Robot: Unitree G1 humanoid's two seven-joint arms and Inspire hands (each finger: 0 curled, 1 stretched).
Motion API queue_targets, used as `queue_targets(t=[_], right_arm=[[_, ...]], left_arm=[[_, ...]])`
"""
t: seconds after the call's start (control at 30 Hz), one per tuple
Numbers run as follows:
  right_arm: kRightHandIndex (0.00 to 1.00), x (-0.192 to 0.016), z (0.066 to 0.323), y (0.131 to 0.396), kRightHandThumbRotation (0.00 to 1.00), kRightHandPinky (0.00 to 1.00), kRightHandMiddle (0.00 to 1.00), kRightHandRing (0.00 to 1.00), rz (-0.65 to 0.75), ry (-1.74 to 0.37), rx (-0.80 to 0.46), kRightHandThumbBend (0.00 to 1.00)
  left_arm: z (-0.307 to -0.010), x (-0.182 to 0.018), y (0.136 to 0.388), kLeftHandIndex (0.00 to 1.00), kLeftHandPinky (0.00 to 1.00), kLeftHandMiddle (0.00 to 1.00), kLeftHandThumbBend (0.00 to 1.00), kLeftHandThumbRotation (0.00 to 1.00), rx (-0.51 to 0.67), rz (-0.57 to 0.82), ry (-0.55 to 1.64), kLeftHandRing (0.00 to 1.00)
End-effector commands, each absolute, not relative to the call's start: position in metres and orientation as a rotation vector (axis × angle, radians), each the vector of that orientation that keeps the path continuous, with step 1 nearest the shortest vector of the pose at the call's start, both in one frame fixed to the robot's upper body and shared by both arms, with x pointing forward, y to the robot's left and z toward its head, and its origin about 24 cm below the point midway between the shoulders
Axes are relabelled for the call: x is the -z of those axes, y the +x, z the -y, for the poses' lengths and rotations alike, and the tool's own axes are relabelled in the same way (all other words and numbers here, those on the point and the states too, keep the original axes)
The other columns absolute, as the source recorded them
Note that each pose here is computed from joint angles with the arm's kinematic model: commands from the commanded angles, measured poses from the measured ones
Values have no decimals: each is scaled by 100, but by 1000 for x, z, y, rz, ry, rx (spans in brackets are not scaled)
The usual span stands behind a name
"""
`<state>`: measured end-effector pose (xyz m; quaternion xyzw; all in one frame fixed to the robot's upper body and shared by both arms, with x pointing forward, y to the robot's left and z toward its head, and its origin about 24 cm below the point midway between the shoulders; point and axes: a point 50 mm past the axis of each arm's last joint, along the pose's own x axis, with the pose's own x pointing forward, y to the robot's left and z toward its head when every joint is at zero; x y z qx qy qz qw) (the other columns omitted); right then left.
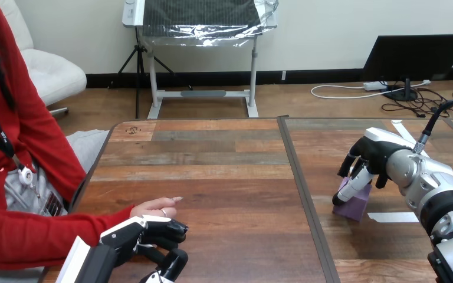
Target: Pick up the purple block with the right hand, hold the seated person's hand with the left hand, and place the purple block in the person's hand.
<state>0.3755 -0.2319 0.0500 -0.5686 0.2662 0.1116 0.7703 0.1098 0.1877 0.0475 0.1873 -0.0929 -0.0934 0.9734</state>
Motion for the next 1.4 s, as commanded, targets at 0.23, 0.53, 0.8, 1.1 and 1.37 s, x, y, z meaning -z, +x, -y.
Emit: queue_targets(t=[0.23, 0.53, 0.8, 1.1, 1.37], right_arm=[[60, -79, 228, 391, 0, 49, 59, 52, -514, -1269, -207, 86], [63, -79, 228, 390, 6, 52, 62, 56, -511, -1266, -212, 93], [63, -77, 228, 389, 9, 53, 62, 57, -513, -1248, -209, 95], [64, -77, 229, 389, 9, 55, 65, 59, -519, -1257, -216, 95], [65, -79, 228, 390, 10, 54, 65, 59, -521, -1260, -223, 95]], left_arm=[[-196, -59, 117, 60, 56, 64, 60, 55, 138, 256, 387, 63], [-201, -60, 115, 60, 57, 66, 56, 48, 128, 252, 396, 64], [-202, -60, 114, 61, 59, 67, 53, 41, 130, 255, 390, 66], [-202, -59, 114, 61, 59, 67, 52, 35, 134, 251, 384, 66], [-201, -59, 115, 60, 58, 66, 51, 30, 135, 253, 368, 65]])
